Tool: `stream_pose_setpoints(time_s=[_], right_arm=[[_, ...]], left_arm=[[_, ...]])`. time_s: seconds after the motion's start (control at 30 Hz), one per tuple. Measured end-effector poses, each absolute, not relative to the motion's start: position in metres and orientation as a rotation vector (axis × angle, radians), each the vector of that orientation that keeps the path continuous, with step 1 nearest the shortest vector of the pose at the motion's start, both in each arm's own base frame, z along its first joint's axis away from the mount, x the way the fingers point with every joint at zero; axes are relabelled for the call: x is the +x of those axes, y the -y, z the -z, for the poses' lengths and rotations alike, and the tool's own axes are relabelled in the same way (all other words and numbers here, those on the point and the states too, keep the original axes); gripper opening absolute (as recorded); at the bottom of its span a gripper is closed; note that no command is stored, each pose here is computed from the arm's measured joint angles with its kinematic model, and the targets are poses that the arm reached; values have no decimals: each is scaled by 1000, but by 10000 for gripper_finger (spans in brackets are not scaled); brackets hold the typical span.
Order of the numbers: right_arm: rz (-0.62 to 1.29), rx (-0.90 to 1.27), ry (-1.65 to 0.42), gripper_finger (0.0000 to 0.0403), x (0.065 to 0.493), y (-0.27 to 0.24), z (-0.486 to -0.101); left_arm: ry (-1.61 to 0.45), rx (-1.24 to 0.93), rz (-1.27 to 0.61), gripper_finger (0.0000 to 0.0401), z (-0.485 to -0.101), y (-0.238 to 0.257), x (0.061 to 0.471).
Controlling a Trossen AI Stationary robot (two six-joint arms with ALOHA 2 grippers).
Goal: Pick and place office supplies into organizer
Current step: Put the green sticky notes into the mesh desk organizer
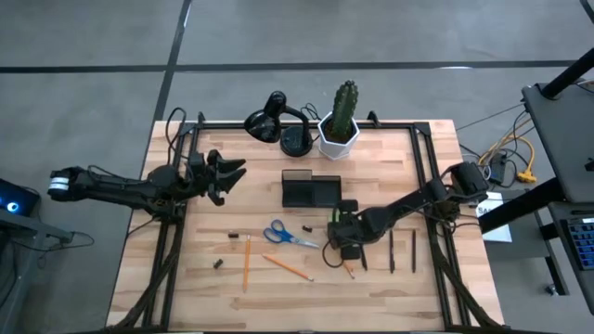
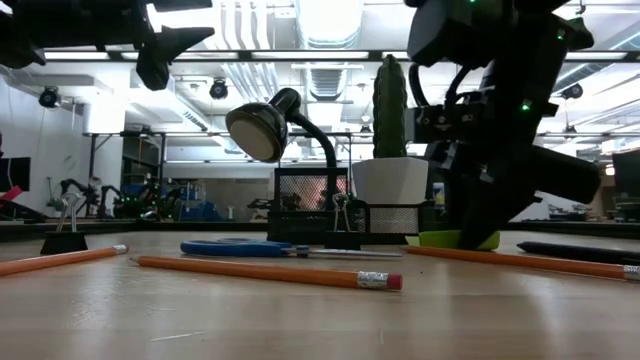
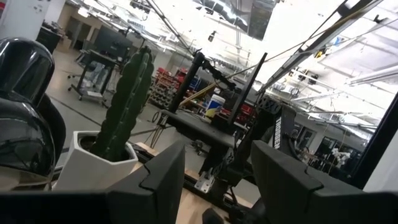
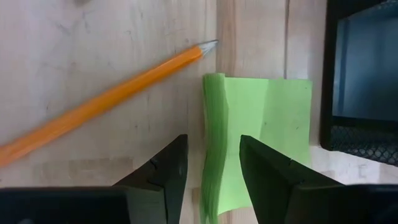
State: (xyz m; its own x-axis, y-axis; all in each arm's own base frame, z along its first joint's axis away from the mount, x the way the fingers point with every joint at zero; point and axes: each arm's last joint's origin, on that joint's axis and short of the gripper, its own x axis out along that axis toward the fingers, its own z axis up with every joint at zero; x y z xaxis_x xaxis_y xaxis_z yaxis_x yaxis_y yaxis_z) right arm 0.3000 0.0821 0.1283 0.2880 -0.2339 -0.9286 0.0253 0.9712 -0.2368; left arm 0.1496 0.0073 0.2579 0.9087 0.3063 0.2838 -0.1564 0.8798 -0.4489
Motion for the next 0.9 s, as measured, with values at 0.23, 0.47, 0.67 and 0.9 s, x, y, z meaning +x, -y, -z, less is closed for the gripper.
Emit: stream_pose_setpoints(time_s=[0.23, 0.47, 0.67, 0.9], right_arm=[[186, -174, -1262, 123, 302, -77, -128], [179, -190, -1265, 74, 302, -76, -127], [178, -191, -1267, 29, 302, -76, -127], [176, -190, -1269, 9, 302, -76, -127]], left_arm=[[357, -433, -246, 168, -258, -7, 150], [358, -434, -250, 168, -258, -7, 150], [358, -434, -251, 168, -258, -7, 150], [367, -437, -272, 168, -259, -8, 150]])
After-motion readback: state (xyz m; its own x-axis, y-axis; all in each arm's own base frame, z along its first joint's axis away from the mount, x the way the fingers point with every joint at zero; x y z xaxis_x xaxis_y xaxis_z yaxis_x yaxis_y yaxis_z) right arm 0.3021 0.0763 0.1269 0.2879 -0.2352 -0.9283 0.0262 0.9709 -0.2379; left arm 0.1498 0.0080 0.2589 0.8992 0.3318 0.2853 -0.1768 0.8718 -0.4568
